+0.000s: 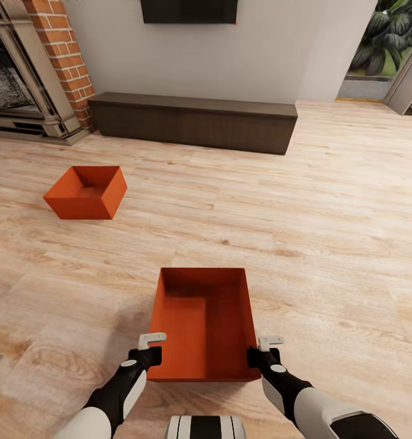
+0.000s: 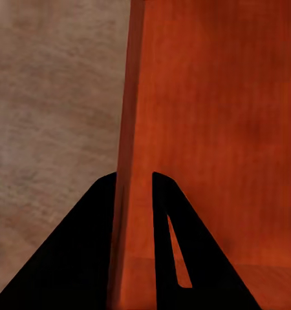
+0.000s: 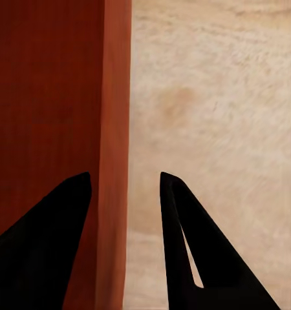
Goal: Move the two storage containers from the living room to the garage. In the garage, place one container on the floor and stack the other container on top of it (either order is fine).
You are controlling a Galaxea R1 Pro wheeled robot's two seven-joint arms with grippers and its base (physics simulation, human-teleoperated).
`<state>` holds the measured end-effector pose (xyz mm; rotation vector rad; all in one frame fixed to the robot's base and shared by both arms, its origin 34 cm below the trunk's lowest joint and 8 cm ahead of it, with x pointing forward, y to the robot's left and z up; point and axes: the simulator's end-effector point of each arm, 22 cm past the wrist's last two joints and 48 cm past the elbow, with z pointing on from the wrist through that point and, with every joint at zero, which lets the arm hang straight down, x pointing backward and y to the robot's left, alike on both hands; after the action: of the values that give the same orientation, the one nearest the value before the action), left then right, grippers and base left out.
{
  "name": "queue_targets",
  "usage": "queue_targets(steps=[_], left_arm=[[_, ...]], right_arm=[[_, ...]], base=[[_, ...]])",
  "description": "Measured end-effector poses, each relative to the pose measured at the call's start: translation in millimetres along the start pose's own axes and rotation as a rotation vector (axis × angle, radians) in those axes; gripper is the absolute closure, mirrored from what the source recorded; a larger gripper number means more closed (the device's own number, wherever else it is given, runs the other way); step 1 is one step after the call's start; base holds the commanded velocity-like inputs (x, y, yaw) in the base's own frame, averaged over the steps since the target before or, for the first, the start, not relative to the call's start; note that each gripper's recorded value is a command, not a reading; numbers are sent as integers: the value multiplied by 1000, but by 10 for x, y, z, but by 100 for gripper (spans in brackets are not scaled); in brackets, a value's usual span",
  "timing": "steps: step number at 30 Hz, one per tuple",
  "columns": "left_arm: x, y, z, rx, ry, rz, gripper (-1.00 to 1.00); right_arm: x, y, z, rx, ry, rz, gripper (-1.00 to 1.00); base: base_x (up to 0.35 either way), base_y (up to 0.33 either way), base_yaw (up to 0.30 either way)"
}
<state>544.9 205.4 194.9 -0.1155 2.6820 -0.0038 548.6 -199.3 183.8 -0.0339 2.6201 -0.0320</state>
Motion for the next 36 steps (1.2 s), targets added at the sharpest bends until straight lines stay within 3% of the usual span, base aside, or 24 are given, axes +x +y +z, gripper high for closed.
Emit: queue_targets(steps=[36], left_arm=[[-510, -13, -626, -5, 0, -4, 100]], right_arm=[[-553, -11, -594, 2, 0, -3, 100]], base=[[0, 0, 0]])
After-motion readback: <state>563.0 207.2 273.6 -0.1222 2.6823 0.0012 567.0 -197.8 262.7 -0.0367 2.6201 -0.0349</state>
